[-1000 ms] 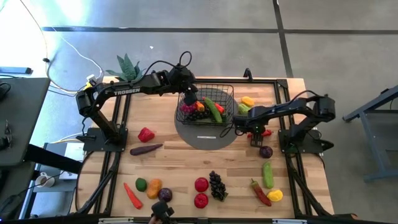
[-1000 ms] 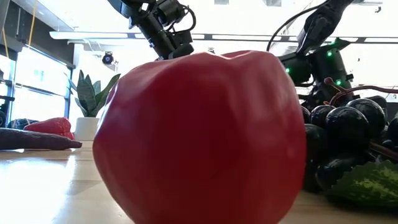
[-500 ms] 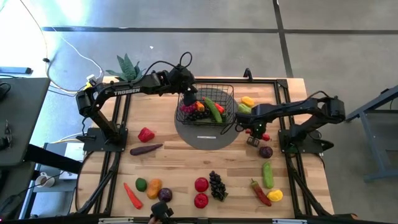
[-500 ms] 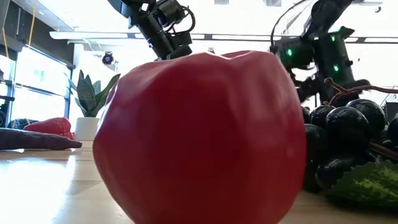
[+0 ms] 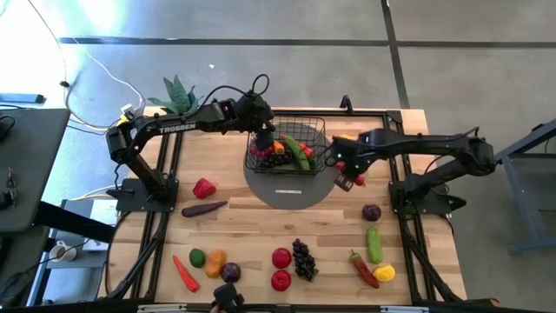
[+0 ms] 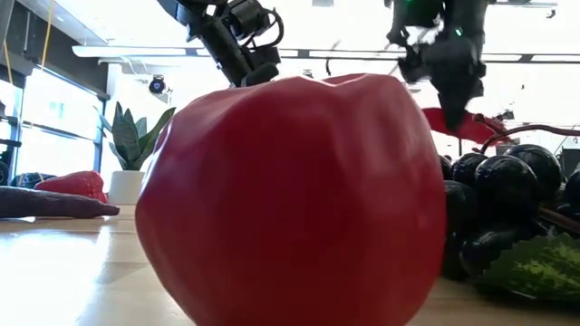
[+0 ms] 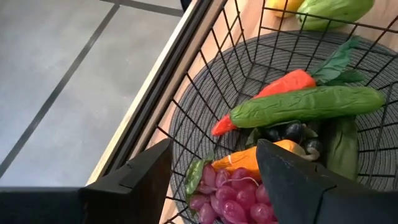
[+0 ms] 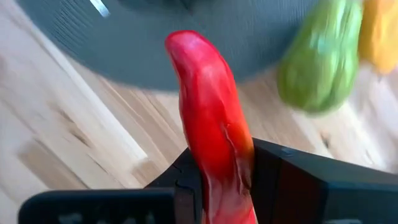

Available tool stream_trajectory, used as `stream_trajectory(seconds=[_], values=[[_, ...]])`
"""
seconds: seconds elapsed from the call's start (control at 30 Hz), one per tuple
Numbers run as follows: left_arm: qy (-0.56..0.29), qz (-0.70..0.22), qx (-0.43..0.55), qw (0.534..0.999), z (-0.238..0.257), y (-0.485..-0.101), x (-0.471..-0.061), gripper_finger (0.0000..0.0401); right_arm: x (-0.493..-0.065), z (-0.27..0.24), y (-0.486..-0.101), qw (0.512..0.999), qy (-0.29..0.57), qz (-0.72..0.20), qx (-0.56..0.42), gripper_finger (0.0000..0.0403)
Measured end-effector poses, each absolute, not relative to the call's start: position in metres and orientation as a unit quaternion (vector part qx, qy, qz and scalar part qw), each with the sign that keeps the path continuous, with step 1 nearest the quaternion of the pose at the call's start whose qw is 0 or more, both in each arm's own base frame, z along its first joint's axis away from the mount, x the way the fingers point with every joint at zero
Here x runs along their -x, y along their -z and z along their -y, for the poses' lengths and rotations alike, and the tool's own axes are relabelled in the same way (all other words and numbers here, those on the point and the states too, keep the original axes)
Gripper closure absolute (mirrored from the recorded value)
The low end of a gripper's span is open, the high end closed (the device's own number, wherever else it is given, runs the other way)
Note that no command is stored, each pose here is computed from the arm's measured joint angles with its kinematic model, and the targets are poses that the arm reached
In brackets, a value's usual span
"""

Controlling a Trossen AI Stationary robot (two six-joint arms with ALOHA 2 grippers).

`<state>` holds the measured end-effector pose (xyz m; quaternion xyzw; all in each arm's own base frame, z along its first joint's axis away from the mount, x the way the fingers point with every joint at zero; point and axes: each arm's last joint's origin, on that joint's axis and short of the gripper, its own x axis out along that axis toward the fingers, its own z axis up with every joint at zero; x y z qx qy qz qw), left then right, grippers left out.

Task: Build produce basket
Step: Put the top red chili pepper into the wire basket

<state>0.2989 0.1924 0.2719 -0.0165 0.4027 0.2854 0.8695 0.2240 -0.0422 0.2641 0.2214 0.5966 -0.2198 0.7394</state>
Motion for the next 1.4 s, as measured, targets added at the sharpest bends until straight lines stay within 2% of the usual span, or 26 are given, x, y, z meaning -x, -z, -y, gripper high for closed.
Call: stream_trajectory(seconds=[0.37, 0.6, 0.83, 1.2, 1.4], values=[[-0.274, -0.414, 0.003, 0.868, -0.192, -0.300, -0.299, 0.0178, -0.250, 0.064, -0.327, 0.841, 0.240, -0.425, -0.232, 0.0342], [-0.258, -0.438, 0.007, 0.861, -0.185, -0.318, -0.298, 0.0178, -0.264, 0.085, -0.341, 0.873, 0.258, -0.306, -0.278, 0.0338], [-0.238, -0.466, 0.008, 0.852, -0.171, -0.324, -0.294, 0.0178, -0.282, 0.100, -0.329, 0.857, 0.283, -0.278, -0.330, 0.0340], [-0.187, -0.515, 0.038, 0.836, -0.136, -0.331, -0.280, 0.0178, -0.310, 0.110, -0.286, 0.814, 0.312, -0.331, -0.362, 0.0340], [-0.173, -0.530, 0.041, 0.829, -0.111, -0.320, -0.267, 0.0178, -0.321, 0.114, -0.263, 0.792, 0.325, -0.363, -0.368, 0.0339]])
